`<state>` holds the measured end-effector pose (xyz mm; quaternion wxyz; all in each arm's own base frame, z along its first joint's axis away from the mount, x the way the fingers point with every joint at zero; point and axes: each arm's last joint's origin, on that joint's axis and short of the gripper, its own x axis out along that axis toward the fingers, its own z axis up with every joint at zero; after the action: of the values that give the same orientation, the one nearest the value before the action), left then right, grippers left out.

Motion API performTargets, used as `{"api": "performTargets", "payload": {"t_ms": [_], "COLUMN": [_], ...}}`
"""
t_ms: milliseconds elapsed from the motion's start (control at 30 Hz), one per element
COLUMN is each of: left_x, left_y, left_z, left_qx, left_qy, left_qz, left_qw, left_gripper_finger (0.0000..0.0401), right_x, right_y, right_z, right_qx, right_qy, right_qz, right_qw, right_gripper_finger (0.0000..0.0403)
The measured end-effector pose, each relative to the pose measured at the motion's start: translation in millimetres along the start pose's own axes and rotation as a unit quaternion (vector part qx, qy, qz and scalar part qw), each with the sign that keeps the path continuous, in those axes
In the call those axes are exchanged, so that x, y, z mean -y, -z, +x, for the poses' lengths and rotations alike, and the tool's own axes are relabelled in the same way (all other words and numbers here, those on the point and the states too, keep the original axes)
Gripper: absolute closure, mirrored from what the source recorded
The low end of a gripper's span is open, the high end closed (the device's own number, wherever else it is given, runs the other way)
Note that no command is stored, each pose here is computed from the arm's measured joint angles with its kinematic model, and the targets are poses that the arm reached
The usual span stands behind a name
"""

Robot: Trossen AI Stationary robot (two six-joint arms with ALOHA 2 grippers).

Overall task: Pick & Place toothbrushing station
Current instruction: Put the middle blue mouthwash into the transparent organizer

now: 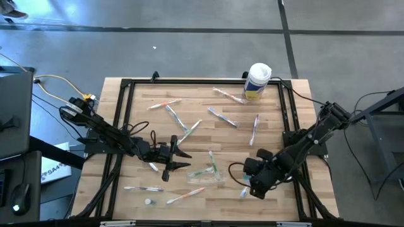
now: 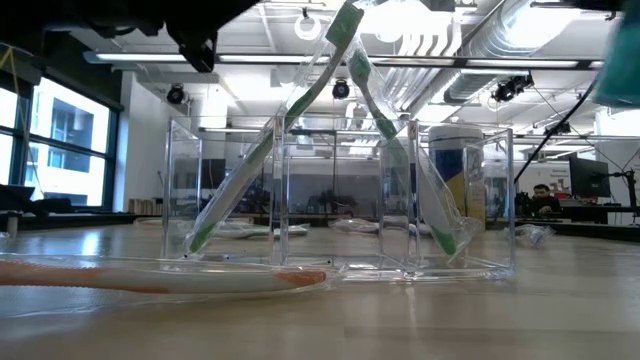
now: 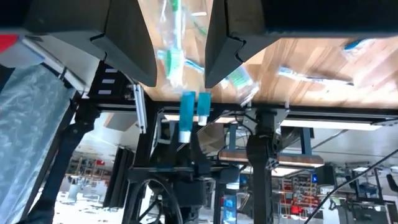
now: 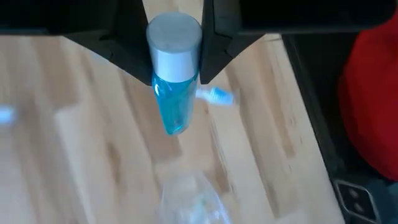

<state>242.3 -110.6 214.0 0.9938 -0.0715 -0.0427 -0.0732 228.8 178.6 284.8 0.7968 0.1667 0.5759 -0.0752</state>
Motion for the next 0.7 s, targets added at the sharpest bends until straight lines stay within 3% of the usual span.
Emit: {"api": "performTargets", "payload": {"t_ms": [400,700], "left_x": [18.3,19.4], "left_y": [-33.1,-35.0], "left_z": [-33.2,-41.4], "left_qx": [-0.002,-0.023], "left_qy": [-0.047,-0.074], "left_qz": [0.058,0.068], "left_qw": [0.997,0.995], "left_gripper_finger": [0.0265,0.0265], "right_x": [3.8,-3.0], "right_y": [-35.2,-63.1], "right_z": [6.8,-2.1], "right_qx": [0.042,0.113], "right_qy": [-0.056,-0.089], "right_qz": [-0.133,-0.24], "right_qw": [0.989,0.96], "right_gripper_finger": [0.031,0.031]}}
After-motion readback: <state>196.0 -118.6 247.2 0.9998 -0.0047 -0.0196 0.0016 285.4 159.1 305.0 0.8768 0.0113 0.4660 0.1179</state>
